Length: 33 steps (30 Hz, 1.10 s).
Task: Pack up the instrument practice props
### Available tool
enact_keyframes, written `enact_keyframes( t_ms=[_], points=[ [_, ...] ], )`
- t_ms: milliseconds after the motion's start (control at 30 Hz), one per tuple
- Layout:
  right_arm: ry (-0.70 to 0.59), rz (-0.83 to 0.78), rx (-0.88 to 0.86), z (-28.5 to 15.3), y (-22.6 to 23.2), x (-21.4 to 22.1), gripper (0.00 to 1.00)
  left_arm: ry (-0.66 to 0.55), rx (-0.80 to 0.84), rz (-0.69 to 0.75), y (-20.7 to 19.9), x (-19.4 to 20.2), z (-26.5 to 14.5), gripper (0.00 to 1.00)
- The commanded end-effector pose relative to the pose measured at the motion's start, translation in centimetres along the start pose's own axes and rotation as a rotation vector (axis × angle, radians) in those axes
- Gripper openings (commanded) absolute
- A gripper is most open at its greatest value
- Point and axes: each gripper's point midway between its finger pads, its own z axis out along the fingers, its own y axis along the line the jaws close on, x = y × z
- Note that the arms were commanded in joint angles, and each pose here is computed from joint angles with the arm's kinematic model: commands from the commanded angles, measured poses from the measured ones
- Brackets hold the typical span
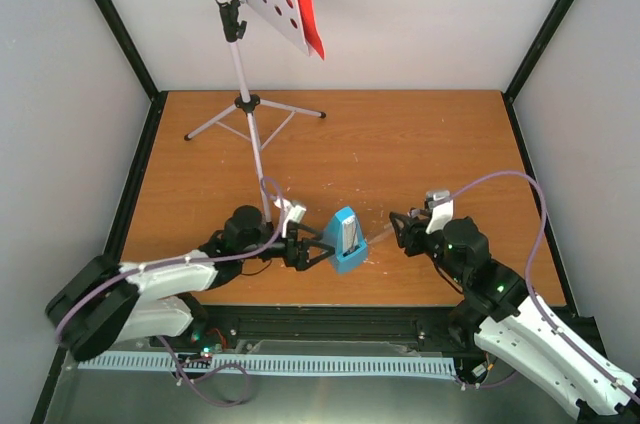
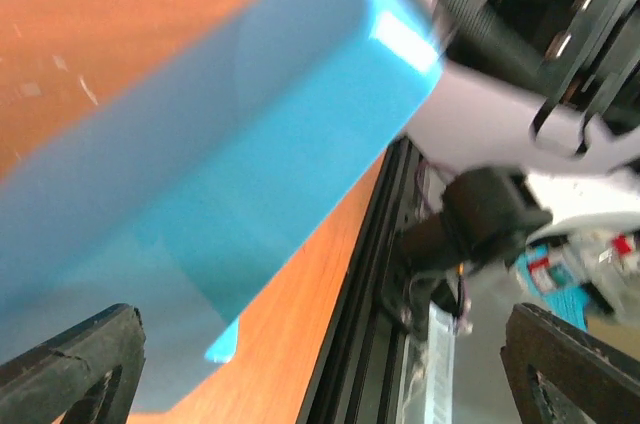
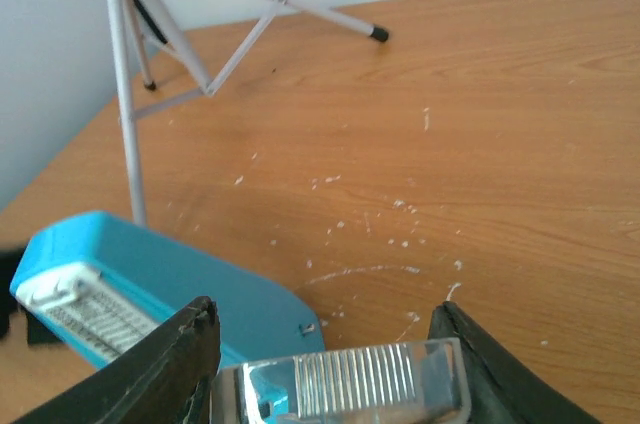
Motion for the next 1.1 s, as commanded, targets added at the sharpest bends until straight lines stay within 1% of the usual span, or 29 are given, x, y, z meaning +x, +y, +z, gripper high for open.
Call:
enact_keyframes(
  t_ms=[0,67,133,200,400,567,800,867,967,1033,1067],
  points=[
    [0.029,-0.059,-0.125,0.3,2.0,1.6,0.44,-0.17,-0.096,-0.066,-0.3,-5.5,-2.5,0.99],
    [0.017,-0.069,-0.177,0.3,3.0,1.9,0.44,-0.229,-0.091,-0.075,-1.2,-7.8,-3.6,0.99],
    [0.014,-0.094,-0.191,0.3,3.5,2.0,0.44,-0.254,-0.087,-0.068,-2.3,-9.6,-4.1,0.99],
    [0.005,-0.123,-0.204,0.2,4.0,1.9,0.44,-0.256,-0.085,-0.076,-3.0,-10.7,-4.1,0.99],
    [0.011,-0.212,-0.227,0.6,6.1,2.5,0.44,-0.255,-0.089,-0.115,-3.4,-12.8,-3.5,0.99],
    [-0.005,-0.319,-0.165,0.8,7.5,3.1,0.43,-0.236,-0.073,-0.137,-3.5,-13.4,-2.9,0.99],
    [0.019,-0.322,-0.148,1.2,7.5,4.1,0.43,-0.207,-0.079,-0.119,-3.2,-12.9,-2.5,0.99],
    [0.045,-0.324,-0.079,1.2,6.2,4.2,0.43,-0.197,-0.095,-0.096,-2.9,-12.7,-2.5,0.99],
    [0.056,-0.304,0.048,0.6,4.0,3.3,0.45,-0.174,-0.128,-0.048,-2.5,-12.1,-2.7,0.98],
    [0.105,-0.279,0.092,0.3,3.1,3.0,0.46,-0.177,-0.098,0.022,-3.7,-12.1,-3.2,0.97],
    [0.13,-0.261,0.083,0.2,3.2,3.0,0.46,-0.184,-0.064,0.068,-4.8,-12.2,-3.6,0.96]
  ],
)
